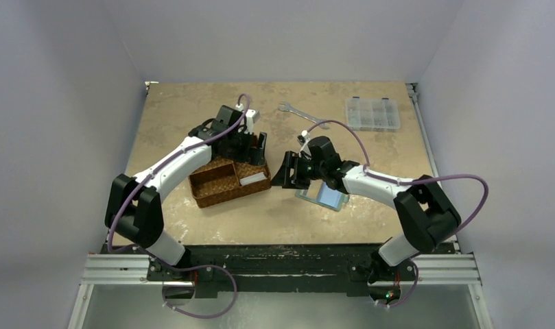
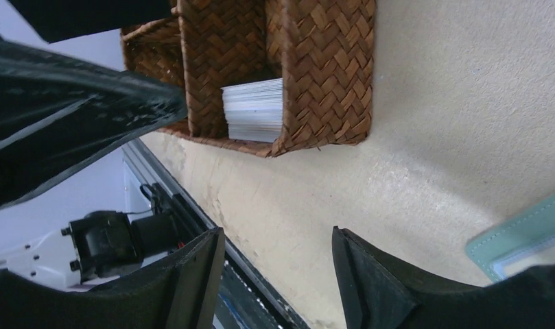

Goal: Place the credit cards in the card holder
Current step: Pick up the credit card from the storage box.

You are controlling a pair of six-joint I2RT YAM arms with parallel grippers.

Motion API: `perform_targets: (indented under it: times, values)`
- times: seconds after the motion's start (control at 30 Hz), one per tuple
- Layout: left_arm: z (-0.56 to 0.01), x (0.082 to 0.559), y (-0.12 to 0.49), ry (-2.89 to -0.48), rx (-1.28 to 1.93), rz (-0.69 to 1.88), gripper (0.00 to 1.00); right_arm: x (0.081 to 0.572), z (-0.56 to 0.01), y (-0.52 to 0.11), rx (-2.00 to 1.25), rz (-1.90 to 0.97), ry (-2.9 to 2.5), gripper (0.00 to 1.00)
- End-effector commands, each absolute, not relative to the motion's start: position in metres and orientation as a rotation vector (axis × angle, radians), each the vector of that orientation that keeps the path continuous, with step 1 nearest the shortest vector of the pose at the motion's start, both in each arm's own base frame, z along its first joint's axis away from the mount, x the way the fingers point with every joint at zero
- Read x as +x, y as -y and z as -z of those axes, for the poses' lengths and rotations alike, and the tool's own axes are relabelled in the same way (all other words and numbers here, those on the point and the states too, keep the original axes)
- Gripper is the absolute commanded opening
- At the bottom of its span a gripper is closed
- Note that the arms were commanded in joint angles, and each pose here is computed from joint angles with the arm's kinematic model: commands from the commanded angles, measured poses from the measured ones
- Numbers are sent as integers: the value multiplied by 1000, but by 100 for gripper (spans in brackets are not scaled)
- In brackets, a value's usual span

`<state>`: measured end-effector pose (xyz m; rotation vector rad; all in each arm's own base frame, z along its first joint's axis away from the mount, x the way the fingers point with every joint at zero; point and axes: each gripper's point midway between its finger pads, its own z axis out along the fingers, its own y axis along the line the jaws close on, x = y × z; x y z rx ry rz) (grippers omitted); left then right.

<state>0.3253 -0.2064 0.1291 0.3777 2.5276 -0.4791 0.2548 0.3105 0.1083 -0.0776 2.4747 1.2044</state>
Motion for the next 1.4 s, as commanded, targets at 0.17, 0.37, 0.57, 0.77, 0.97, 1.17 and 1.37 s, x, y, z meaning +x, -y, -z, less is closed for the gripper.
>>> perform_targets:
  times: [0.17, 0.37, 0.57, 0.77, 0.97, 1.17, 1.37]
  values:
    - [-126, 336, 225, -2451, 394, 686, 94, 272, -116, -325, 6, -1263, -2406, 66]
    - [-117, 341, 233, -2448, 431, 739, 95, 262, -108, -323, -64, -1277, -2425, 68]
    - [-122, 338, 229, -2440, 392, 728, 95, 267, -103, -301, -17, -1212, -2452, 70]
    - [-122, 326, 218, -2482, 401, 686, 95, 298, -118, -238, 51, -1026, -2448, 82]
    - [-110, 308, 212, -2558, 472, 676, 93, 320, -160, -212, -140, -840, -2277, 84]
    - [-105, 301, 201, -2557, 592, 551, 88, 309, -206, -204, -171, -845, -2082, 84]
    - [-124, 308, 218, -2569, 723, 599, 95, 306, -215, -196, -242, -759, -2158, 83]
